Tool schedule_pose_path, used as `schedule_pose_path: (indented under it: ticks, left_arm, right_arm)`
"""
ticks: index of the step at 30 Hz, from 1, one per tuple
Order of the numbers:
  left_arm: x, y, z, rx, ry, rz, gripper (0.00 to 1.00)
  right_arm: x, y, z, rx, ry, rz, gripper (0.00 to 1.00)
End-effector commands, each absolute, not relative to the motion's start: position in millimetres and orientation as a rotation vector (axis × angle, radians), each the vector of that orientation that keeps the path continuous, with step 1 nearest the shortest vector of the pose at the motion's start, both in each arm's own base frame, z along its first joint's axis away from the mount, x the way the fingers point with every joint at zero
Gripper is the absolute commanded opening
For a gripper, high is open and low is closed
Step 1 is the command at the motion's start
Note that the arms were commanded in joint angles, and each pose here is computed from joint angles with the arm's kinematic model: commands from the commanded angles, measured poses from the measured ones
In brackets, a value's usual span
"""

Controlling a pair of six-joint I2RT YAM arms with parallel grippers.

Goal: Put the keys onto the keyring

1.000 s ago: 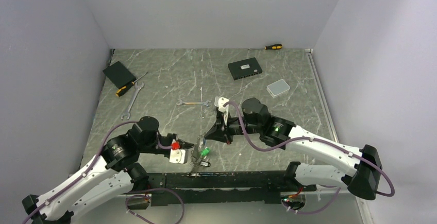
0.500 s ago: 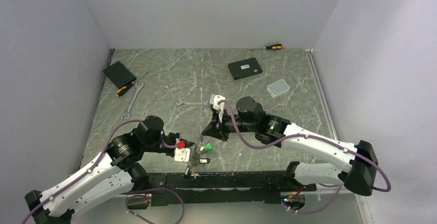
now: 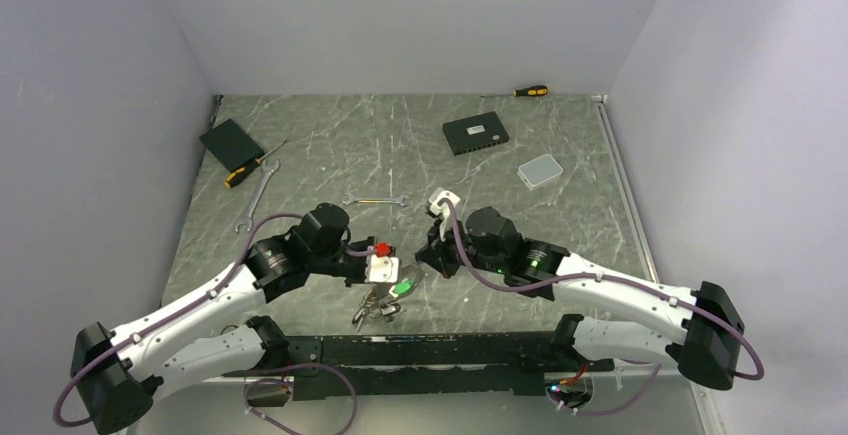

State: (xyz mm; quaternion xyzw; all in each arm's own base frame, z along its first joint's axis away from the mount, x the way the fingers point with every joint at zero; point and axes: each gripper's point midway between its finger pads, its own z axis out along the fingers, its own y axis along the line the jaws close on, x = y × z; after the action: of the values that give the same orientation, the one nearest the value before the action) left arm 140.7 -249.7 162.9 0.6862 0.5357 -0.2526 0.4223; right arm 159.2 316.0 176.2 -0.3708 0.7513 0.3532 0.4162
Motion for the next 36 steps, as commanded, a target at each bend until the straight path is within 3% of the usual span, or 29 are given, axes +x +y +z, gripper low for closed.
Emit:
schedule_pose_path:
  ticks: [1, 9, 13, 18, 19, 21, 25, 31, 36]
  left_arm:
    - [128.0, -254.3, 157.5, 1.706, 1.445, -0.759, 0.00]
    - [129.1, -254.4, 163.8, 1.688, 1.392, -0.739, 0.01]
    - [136.1, -252.1, 158.0, 1.664, 1.478, -0.713, 0.15]
    - [142.6, -251.2, 153.3, 1.636, 1.544, -0.689, 0.46]
    - [144.6, -250.0, 153.2, 1.628, 1.552, -0.676, 0.59]
    - [147.9, -247.7, 155.7, 1.611, 1.555, -0.648, 0.98]
    - [155.5, -244.9, 167.0, 1.544, 1.541, -0.602, 0.99]
    - [190.6, -236.4, 187.0, 1.025, 1.805, -0.568, 0.99]
    - [174.5, -246.5, 168.3, 1.052, 1.941, -0.678, 0.99]
  right_arm:
    - [170.9, 299.5, 188.5, -0.741, 1.876, 0.851, 0.00]
    - [159.2, 302.4, 196.1, -0.784, 1.811, 0.929, 0.00]
    - [161.7, 302.7, 190.7, -0.795, 1.825, 0.904, 0.00]
    - [161.9, 304.2, 188.6, -0.793, 1.825, 0.910, 0.00]
    - [161.8, 303.9, 188.6, -0.790, 1.825, 0.911, 0.00]
    - [161.7, 302.7, 187.8, -0.785, 1.828, 0.910, 0.00]
    - [162.4, 299.0, 189.7, -0.770, 1.826, 0.900, 0.00]
    - [166.2, 294.4, 187.7, -0.738, 1.840, 0.873, 0.00]
    - [171.1, 289.3, 180.0, -0.699, 1.886, 0.830, 0.00]
